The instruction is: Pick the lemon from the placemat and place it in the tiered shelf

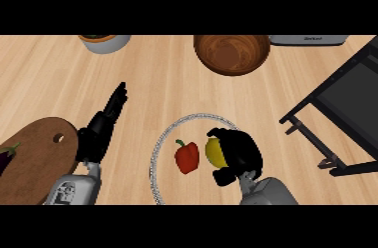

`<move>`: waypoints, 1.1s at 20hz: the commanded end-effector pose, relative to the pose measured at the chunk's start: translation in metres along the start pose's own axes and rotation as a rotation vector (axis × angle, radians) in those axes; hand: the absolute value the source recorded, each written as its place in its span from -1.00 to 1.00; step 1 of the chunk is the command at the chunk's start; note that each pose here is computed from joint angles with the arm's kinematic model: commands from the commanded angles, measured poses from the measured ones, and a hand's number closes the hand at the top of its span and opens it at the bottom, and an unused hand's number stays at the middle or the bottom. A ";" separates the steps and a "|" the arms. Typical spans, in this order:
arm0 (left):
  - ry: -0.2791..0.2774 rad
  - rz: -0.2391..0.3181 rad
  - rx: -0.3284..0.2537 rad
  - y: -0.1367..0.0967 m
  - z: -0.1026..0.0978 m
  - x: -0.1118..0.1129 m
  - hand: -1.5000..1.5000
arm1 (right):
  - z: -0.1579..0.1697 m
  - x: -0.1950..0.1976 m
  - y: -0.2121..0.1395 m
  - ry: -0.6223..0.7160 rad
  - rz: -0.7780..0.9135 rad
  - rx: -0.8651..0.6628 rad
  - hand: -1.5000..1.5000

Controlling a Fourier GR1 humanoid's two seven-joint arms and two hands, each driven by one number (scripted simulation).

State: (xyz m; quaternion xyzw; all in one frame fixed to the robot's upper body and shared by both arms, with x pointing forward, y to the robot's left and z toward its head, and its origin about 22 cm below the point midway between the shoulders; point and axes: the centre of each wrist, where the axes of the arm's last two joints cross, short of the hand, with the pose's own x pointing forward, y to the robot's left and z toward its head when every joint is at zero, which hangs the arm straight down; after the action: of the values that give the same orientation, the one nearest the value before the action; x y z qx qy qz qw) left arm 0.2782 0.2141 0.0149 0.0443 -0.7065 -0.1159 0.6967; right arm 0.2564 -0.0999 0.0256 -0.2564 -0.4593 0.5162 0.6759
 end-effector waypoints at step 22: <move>0.032 -0.023 0.103 0.038 0.010 -0.006 0.00 | 0.156 -0.123 -0.009 -0.560 0.012 0.019 1.00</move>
State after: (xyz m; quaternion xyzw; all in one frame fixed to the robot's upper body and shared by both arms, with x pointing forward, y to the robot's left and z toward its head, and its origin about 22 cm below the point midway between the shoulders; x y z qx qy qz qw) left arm 0.2715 0.2414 0.0114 0.0771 -0.6982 -0.0920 0.7057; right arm 0.1448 -0.2125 0.0375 -0.1466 -0.5710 0.6058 0.5343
